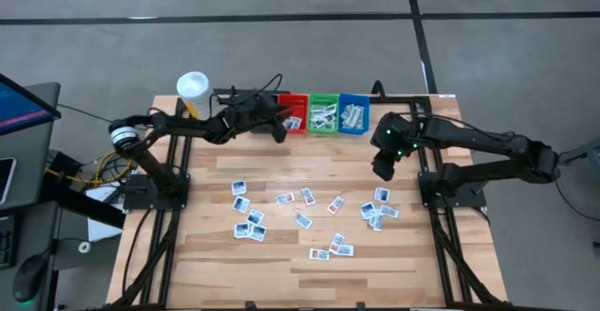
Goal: Pick & Place First Aid Supplies
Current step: Put the alcohol pad into the red bin
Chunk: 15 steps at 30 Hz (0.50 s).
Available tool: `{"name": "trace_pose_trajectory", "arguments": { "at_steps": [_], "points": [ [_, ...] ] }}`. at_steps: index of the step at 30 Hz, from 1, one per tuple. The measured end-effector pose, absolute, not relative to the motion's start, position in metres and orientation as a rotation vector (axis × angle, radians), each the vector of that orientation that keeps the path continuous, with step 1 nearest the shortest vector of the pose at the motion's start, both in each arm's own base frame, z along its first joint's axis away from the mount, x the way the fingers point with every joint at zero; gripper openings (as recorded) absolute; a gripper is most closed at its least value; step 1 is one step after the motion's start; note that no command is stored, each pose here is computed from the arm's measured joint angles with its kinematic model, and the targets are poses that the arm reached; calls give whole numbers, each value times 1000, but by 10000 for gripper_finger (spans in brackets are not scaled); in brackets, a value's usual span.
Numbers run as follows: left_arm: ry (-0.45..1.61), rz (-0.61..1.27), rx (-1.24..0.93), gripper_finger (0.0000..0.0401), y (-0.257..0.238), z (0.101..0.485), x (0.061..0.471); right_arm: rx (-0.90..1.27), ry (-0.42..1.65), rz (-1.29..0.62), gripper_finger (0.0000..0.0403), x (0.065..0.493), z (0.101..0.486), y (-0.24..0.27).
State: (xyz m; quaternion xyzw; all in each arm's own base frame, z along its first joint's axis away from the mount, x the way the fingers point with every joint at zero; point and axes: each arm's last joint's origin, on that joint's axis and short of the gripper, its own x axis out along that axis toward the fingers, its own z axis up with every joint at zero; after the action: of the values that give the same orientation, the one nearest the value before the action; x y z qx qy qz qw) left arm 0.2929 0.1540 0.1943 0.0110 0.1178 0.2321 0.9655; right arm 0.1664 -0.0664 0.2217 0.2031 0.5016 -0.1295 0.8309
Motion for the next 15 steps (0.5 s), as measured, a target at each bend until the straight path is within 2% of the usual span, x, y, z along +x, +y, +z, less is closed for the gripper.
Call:
{"name": "trace_pose_trajectory", "arguments": {
  "at_steps": [7, 15],
  "points": [
    [256, 424, 18, 102, 130, 217, 276, 349, 1114, -251, 97, 174, 218, -48],
    [219, 408, 9, 102, 110, 221, 247, 288, 1269, -218, 98, 191, 196, -29]
  ]
}}
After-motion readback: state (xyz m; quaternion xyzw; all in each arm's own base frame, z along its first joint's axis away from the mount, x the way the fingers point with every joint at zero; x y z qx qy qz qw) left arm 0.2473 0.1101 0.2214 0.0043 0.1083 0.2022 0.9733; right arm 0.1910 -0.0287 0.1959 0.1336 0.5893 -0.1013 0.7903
